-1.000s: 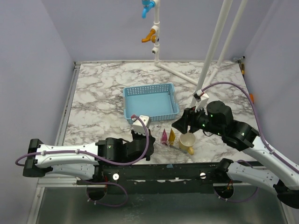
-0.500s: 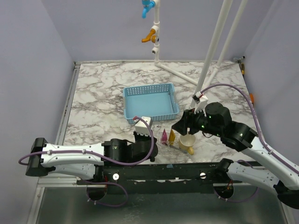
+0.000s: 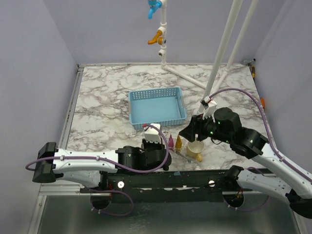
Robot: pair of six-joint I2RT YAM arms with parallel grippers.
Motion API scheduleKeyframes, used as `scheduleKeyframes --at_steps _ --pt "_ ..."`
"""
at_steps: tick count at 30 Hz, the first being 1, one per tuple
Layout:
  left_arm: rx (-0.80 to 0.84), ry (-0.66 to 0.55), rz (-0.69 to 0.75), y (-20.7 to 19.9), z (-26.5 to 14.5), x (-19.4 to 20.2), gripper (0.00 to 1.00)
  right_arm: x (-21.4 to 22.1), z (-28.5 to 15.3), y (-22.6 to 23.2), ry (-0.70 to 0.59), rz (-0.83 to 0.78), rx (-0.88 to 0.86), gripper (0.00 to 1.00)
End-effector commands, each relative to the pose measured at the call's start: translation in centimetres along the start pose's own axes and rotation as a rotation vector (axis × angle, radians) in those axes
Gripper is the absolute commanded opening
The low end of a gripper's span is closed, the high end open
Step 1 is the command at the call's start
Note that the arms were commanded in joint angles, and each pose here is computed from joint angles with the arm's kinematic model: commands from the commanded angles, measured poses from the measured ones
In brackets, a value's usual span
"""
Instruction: Prepare toiletry sets of a toothbrush and toothpaste on the tray
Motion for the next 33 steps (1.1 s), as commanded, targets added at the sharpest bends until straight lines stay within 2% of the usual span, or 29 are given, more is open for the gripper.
scheduleKeyframes --at_steps 1,15,17,19,33 --pt "-0.051 -0.016 0.003 0.43 0.33 0.32 0.00 0.44 -0.13 -0.01 0.006 0.005 -0.019 0.62" --pt "-0.054 -0.002 -0.001 0.41 0.21 0.43 0.00 0.70 0.15 -0.20 0.017 0.006 -0.015 0.62" --pt "-0.053 0.001 -0.002 0.41 0.20 0.44 0.10 0.73 0.19 -0.19 0.018 0.005 -0.017 0.63" --pt "-0.054 0.003 -0.004 0.44 0.20 0.50 0.15 0.73 0.27 -0.19 0.019 0.006 -0.017 0.63" --pt "-0.049 -0.006 -0.013 0.59 -0.21 0.02 0.24 0.78 0.43 -0.19 0.025 0.009 -0.016 0.64"
Point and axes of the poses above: each gripper's point midway between its finger pads, its own z axis out along the fingers, its own y axis along the line the jaws close on, x = y × z, the point moved 6 cm from there along -z, back along the fingers, and after that the axes turned 12 degrees about z, right-handed, at the moved point
